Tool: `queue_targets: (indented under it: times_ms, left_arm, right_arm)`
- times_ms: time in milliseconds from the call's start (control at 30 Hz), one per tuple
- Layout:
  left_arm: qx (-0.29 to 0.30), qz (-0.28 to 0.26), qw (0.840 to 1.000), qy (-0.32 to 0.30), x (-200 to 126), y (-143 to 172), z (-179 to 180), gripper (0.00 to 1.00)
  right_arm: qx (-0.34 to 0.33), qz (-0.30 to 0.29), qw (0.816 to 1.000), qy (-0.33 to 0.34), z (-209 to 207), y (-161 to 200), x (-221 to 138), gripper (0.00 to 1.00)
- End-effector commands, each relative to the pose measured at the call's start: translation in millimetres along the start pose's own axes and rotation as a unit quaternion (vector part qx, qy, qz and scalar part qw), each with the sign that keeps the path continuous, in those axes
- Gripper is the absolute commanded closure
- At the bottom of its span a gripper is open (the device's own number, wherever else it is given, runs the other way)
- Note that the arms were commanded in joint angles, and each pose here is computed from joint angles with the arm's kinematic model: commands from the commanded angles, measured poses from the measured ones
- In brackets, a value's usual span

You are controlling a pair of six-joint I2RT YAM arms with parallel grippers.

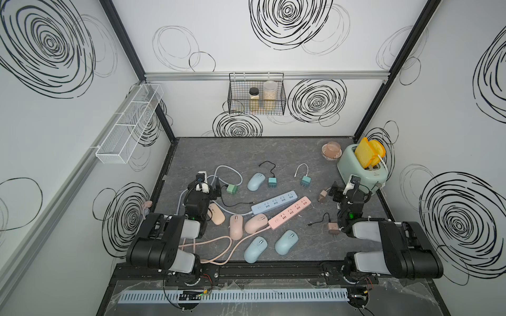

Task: Unplug the wireless mouse
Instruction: Reset both arms

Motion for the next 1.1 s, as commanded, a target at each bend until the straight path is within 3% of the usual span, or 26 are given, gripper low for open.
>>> queue_targets:
  times_ms: [0,100,233,333,400,500,1067]
  left_arm:
    - [0.0,-0.038,0.999,-0.005,-0.2,-14.6,3.1,0.03]
    - [-0.001,-0.037,0.999,-0.003,0.2,-14.1,3.2,0.03]
    - [-0.001,-0.037,0.999,-0.004,0.1,-14.3,3.1,0.03]
    - [-0.001,-0.038,0.999,-0.004,-0.6,-14.4,3.2,0.03]
    - [0.0,-0.042,0.999,-0.007,-2.8,-14.9,2.7,0.03]
    - [0.002,-0.043,0.999,-0.017,-4.1,-14.4,2.3,0.03]
    - [0.011,-0.068,0.996,-0.061,-19.5,-15.4,-2.0,0.03]
  right_arm:
    - [-0.011,-0.019,0.998,-0.053,19.7,-20.5,17.3,0.02]
    - [-0.028,-0.008,0.996,-0.085,27.1,-17.5,20.3,0.02]
    - [-0.051,-0.078,0.987,-0.134,25.5,-10.7,-2.3,0.02]
    - [-0.029,-0.021,0.994,-0.105,25.4,-11.0,12.0,0.02]
    - [-0.036,-0.054,0.992,-0.106,22.6,-12.0,6.3,0.02]
    - [-0.024,-0.033,0.994,-0.098,22.5,-12.1,9.9,0.02]
    - [-0.026,-0.034,0.994,-0.101,22.6,-11.9,10.1,0.02]
Point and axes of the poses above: each gripper's point midway between its finger pads, its own x axis out along the fingers, its own z axis along the line the jaws close on, y = z × x, the point moved 7 cm from there along -x, back along the fingers, and after that the axes turned 7 degrees about x, right-handed, at the moved point
